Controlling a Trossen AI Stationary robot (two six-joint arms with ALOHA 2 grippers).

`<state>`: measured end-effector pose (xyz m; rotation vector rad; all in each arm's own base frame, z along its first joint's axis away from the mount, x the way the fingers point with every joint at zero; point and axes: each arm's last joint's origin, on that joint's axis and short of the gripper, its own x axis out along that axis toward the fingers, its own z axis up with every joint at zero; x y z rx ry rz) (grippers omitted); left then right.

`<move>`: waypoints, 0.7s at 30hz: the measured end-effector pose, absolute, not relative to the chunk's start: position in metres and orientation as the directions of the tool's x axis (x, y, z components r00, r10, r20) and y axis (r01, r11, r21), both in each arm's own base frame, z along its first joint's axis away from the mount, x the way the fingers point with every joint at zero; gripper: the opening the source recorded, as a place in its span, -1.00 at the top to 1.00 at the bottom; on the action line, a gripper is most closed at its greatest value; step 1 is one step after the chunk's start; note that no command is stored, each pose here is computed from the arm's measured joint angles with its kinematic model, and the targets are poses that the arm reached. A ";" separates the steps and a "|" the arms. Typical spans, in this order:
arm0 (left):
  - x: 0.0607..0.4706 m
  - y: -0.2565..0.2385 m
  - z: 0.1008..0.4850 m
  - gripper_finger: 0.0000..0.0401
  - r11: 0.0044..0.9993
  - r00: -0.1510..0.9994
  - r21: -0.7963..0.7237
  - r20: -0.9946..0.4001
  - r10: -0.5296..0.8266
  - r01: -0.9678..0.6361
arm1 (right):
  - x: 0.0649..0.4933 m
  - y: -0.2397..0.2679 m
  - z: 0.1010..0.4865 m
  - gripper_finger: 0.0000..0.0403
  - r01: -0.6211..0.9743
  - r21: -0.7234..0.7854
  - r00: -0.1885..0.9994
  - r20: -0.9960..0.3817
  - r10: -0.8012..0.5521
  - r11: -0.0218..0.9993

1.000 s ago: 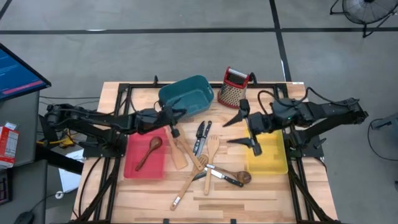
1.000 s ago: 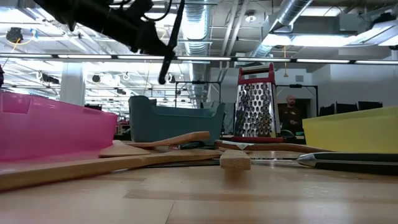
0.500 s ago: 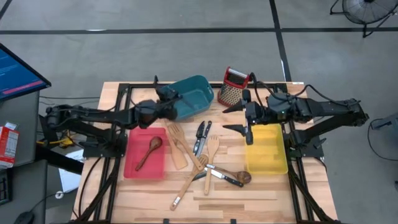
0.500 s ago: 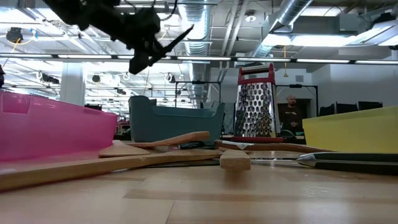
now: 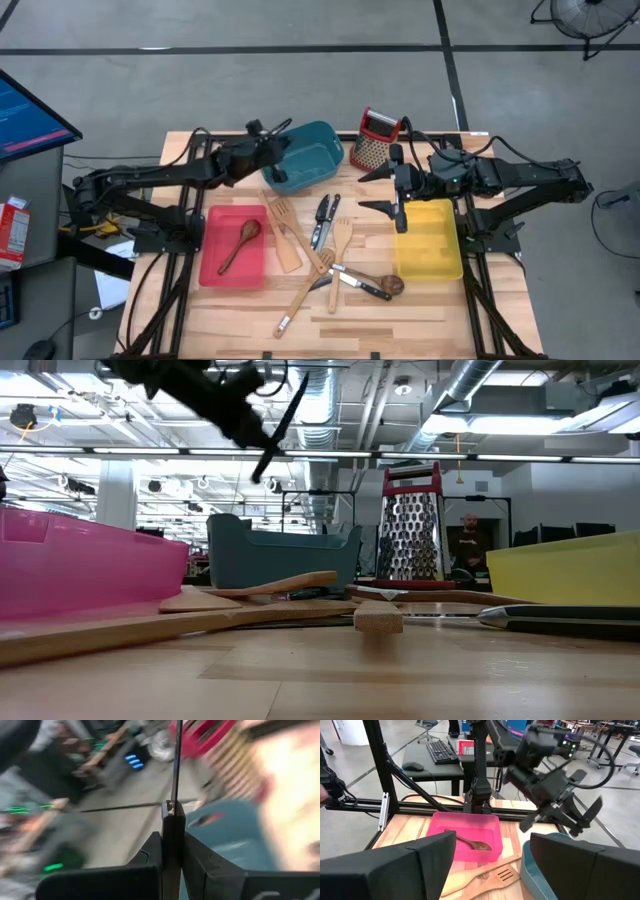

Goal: Pick & Place Kitchen Items
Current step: Put the black table knife into the blue bin

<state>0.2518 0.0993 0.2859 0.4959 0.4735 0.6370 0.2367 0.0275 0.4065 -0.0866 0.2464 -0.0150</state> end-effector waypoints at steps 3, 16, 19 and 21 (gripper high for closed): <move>0.260 0.105 0.297 0.92 0.755 0.721 0.500 -0.318 0.616 -0.424 | 0.237 0.028 0.406 -0.32 0.004 -0.087 0.970 -0.244 -0.025 0.996; 0.298 0.158 0.257 0.92 0.828 0.584 0.314 -0.594 0.553 -0.465 | 0.235 0.030 0.401 -0.32 0.004 -0.044 0.954 -0.301 -0.017 0.999; 0.302 0.161 0.243 0.92 0.833 0.553 0.313 -0.633 0.541 -0.457 | 0.234 0.030 0.398 -0.32 0.009 -0.029 0.945 -0.327 -0.018 1.000; 0.305 0.162 0.235 0.92 0.839 0.538 0.311 -0.656 0.529 -0.446 | 0.234 0.029 0.397 -0.32 0.010 -0.027 0.942 -0.336 -0.019 1.000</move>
